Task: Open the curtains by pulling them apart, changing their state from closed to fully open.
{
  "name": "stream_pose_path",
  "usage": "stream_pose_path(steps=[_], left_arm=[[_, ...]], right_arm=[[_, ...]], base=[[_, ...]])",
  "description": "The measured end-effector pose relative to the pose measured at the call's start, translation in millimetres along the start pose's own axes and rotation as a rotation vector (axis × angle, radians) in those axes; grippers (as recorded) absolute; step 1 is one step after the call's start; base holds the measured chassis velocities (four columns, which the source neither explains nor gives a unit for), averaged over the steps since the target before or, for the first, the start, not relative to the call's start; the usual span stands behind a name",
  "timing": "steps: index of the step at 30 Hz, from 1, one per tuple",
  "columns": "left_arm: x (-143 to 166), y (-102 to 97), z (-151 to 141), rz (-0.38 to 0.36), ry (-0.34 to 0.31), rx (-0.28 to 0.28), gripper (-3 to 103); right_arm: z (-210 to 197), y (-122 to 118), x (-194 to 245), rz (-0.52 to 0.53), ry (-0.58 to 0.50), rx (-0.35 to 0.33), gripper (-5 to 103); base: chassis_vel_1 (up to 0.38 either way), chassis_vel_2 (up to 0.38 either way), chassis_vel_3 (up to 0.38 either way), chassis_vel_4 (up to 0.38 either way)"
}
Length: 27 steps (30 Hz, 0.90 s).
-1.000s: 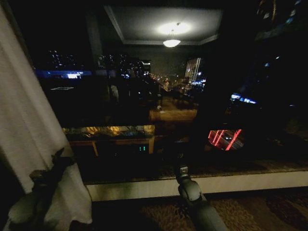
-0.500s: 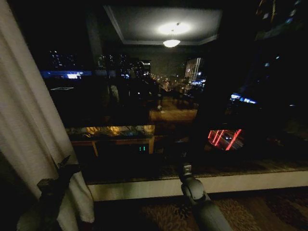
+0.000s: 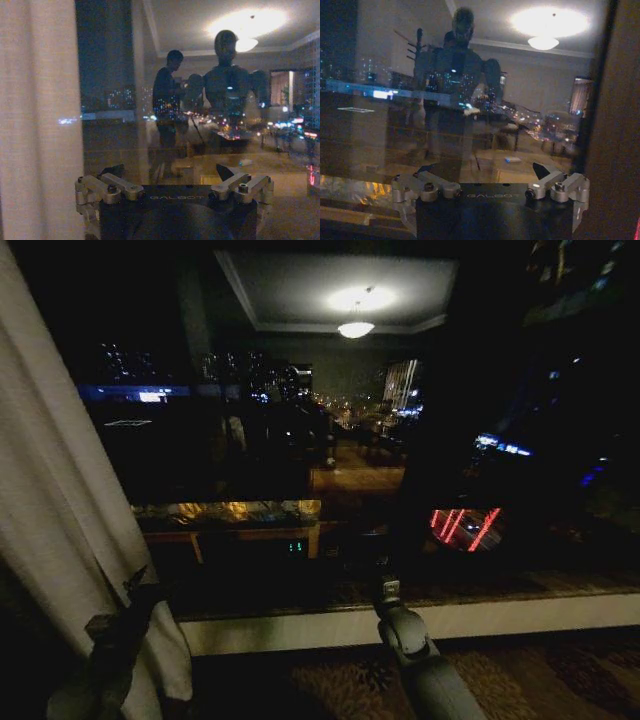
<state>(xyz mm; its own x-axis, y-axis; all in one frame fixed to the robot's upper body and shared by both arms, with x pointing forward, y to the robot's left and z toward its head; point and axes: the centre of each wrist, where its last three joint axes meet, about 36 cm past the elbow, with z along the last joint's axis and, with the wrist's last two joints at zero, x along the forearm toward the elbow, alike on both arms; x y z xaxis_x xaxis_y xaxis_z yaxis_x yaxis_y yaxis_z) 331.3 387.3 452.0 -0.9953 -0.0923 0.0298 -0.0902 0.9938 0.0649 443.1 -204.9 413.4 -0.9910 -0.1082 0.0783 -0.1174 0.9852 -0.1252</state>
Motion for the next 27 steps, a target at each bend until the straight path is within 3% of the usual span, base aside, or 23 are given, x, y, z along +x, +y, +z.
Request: stream_pose_path(steps=[9, 27], left_arm=[[3.3, 2.7, 1.4, 0.002, -0.008, -0.010, 100], [9.9, 4.8, 6.5, -0.001, -0.016, -0.011, 100]], right_arm=[[-3.0, 4.2, 0.5, -0.007, -0.009, -0.005, 100], [-3.0, 10.8, 4.9, -0.015, -0.009, -0.013, 100]], base=[[-0.192, -0.302, 0.203, 0.306], [-0.316, -0.381, 0.305, 0.389]])
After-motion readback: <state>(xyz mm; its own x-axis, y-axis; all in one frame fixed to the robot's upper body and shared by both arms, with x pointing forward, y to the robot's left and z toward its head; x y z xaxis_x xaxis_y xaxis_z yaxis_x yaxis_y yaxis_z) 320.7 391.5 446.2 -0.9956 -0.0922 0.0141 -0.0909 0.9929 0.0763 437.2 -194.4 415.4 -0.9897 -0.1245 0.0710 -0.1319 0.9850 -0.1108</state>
